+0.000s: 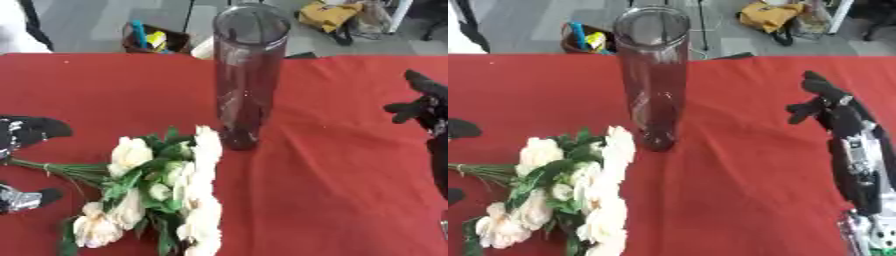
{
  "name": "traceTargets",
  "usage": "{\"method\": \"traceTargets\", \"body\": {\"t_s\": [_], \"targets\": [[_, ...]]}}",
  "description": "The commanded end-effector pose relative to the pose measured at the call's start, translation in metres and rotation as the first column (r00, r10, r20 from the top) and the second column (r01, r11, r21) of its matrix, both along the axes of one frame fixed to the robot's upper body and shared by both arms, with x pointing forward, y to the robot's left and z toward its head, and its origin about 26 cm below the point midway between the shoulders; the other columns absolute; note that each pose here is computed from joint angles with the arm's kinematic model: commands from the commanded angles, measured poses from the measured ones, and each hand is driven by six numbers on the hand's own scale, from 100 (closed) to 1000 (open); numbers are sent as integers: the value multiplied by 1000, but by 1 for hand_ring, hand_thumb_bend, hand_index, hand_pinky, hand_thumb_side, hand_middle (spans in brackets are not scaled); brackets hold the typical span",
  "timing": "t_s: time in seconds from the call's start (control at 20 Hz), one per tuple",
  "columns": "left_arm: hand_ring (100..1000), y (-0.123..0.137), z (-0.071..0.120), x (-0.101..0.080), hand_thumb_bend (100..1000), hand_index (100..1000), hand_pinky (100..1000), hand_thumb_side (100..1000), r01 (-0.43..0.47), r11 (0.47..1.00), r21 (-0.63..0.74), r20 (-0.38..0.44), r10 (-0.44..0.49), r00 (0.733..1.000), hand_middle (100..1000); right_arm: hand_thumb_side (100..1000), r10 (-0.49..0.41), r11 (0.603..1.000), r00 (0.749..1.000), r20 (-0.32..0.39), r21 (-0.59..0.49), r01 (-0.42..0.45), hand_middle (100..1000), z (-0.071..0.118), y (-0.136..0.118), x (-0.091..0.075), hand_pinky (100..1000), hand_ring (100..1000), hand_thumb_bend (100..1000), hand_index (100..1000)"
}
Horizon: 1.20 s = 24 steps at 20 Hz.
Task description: Arrange flowers into the vase.
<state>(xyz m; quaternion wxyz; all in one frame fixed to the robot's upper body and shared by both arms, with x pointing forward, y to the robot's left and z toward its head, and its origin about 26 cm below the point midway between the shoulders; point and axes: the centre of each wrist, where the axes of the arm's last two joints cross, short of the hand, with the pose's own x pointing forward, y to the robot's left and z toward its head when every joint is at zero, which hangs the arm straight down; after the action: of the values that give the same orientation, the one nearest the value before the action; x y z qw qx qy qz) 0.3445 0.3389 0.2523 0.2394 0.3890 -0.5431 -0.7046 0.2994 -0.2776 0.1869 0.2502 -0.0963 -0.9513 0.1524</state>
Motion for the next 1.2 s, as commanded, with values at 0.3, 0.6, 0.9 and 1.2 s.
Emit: {"method": "traceTargets", "body": {"t_s": [0.3, 0.6, 0.9, 1.2], "targets": [[874, -1, 2, 8, 441, 1000, 735, 940, 9, 1000, 5, -14, -9, 1000, 920, 1000, 10, 1000, 1000, 30, -10, -9, 469, 8, -1, -3, 705, 972, 100, 829], [873, -1, 0, 14, 440, 1000, 735, 942, -2, 1000, 16, -36, 3, 999, 921, 1000, 12, 1000, 1000, 27, -9, -12, 469, 7, 0, -3, 706, 975, 100, 829], [873, 1, -4, 19, 460, 1000, 738, 933, -12, 999, 39, -56, 14, 998, 923, 1000, 15, 1000, 1000, 28, -8, -15, 468, 7, 0, -2, 706, 975, 100, 829], [873, 2, -6, 20, 446, 1000, 739, 816, -15, 998, 67, -64, 20, 998, 932, 1000, 17, 1000, 1000, 23, -8, -17, 467, 7, 1, -3, 707, 978, 100, 830]]}}
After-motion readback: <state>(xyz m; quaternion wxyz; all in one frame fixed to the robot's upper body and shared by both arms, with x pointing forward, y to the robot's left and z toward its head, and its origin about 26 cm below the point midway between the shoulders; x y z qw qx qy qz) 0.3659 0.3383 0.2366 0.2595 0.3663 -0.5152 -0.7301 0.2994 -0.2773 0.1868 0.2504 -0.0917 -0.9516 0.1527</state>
